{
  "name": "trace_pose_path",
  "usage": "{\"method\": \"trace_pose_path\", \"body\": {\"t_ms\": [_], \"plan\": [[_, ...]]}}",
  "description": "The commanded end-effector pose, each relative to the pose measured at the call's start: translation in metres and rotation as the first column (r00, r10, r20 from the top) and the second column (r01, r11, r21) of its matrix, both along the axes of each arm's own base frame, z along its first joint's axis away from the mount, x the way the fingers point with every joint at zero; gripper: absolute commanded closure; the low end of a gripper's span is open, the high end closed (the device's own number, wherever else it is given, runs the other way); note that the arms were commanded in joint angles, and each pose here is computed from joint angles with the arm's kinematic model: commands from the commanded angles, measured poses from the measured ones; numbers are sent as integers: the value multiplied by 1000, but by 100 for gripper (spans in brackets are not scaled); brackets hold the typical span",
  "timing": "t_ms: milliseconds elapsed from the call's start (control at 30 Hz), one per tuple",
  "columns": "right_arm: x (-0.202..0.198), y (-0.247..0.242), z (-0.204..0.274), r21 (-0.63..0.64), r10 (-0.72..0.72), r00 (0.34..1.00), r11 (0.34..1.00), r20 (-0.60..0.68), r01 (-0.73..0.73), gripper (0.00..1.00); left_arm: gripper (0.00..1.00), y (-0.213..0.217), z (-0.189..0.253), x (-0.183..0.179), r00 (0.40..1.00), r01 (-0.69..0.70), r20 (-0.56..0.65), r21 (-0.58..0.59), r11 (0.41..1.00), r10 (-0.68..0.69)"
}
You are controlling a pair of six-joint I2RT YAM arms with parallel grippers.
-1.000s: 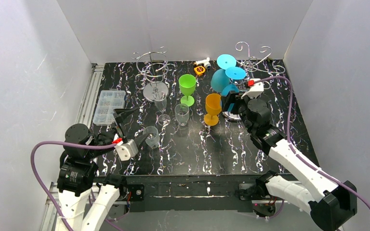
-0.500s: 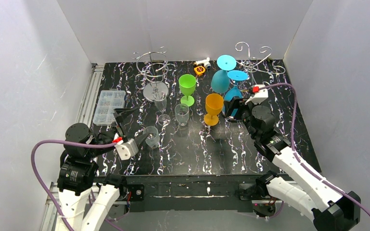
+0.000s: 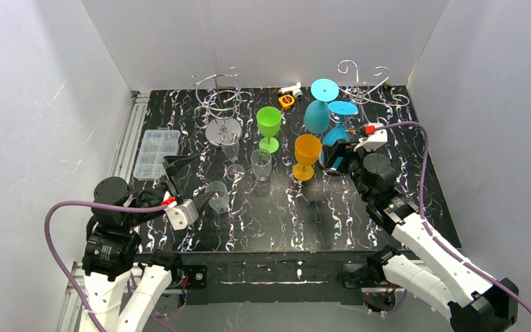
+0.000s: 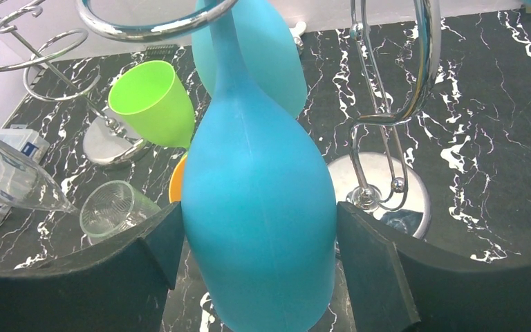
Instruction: Place the wine glass upside down on the wine glass rack
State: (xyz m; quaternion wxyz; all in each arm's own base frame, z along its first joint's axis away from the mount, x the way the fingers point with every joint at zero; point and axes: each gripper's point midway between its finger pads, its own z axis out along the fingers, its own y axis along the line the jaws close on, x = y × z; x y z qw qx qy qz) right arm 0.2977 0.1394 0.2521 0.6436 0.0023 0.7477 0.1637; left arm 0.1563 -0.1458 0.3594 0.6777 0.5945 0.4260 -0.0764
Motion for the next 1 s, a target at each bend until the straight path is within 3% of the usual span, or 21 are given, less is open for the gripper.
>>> {"method": "trace_pose_path", "body": {"t_ms": [0, 433, 967], "plan": [[2, -2, 3, -20, -2, 1000, 1000, 26, 2, 62, 2, -2, -3, 0, 1000, 13, -21, -4, 1000, -13], [10, 6, 21, -67, 42, 989, 997, 138, -33, 65, 2, -3, -4, 2, 1000, 17, -23, -2, 1000, -17], [6, 11, 14, -160, 105, 981, 984, 163, -78, 66, 2, -4, -3, 4, 999, 16, -39, -9, 1000, -16]]}}
